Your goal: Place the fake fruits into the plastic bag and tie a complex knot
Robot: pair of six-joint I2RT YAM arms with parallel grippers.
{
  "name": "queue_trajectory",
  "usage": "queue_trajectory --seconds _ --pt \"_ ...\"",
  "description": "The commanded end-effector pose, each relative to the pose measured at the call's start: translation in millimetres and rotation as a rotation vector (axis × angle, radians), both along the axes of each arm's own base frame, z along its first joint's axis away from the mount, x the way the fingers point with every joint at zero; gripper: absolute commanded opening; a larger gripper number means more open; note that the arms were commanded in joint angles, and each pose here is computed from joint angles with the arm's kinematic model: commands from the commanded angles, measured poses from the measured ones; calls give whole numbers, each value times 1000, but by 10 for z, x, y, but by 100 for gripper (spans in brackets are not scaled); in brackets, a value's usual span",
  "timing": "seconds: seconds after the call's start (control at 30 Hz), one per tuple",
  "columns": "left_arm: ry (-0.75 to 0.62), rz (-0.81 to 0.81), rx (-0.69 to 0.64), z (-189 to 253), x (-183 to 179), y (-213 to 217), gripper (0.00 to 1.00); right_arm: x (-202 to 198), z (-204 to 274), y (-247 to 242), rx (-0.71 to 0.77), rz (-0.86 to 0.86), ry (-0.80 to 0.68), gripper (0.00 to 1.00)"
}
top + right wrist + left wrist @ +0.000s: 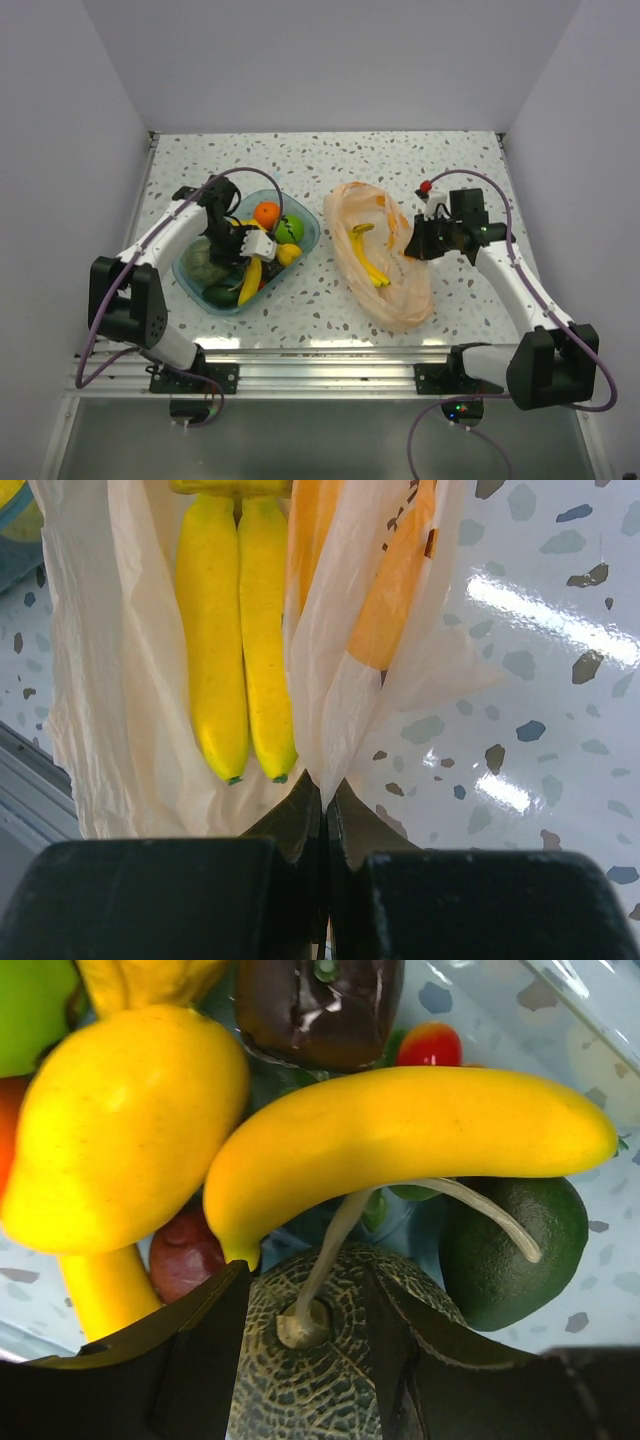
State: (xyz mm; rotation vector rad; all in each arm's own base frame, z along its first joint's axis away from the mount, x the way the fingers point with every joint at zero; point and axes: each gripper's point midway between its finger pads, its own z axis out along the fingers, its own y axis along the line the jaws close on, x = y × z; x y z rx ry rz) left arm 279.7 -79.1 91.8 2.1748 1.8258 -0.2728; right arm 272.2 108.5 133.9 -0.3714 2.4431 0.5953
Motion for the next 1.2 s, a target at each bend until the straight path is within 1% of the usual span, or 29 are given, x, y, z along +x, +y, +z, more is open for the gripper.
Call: queue_trajectory --seconds 0.0,0.07,0.17,0.23,0.27,0.33,0.37,0.4,0.5,0.63,0.7,0.87,0.97,1.03,1.07,1.1,1.13,1.17 --pt "4 -37 38 -64 -15 47 54 37 31 38 17 28 -18 0" --pt "20 -28 58 -119 -40 88 54 44 25 46 19 29 -18 0" --pt "25 -11 74 -178 -25 108 45 46 12 49 21 29 -17 0" --pt "16 -2 66 -164 8 87 36 42 5 40 15 29 -20 0" --pt "17 3 61 -156 9 69 29 40 7 37 14 28 -19 0" --pt "1 1 59 -111 17 41 20 37 6 34 14 29 -19 0" --pt "-10 12 68 -94 25 45 5 34 4 34 14 29 -18 0" --pt "-20 7 69 -69 26 37 0 32 5 40 15 31 -18 0" --pt "-65 3 60 99 43 15 0 34 25 41 18 32 -22 0" --pt "-74 9 76 408 21 -12 0 27 37 50 21 35 -23 0" --pt "-104 7 74 576 52 -19 0 31 50 55 24 37 -26 0" --pt "-135 -35 126 788 -49 48 0 26 59 67 30 40 -26 0" --pt "-162 -25 123 952 -38 55 0 25 63 67 31 40 -28 0" --pt "-230 -16 75 1194 39 -27 0 34 71 69 35 39 -30 0" --pt "-278 -16 25 1395 97 -121 0 35 67 75 38 39 -29 0" --pt "-299 -24 -10 1499 125 -220 0 37 57 78 39 40 -28 0" --pt "-296 -12 -82 1601 119 -354 0 35 58 84 40 43 -26 0" --pt "-329 -4 -139 1803 184 -468 0 46 67 84 42 41 -26 0"
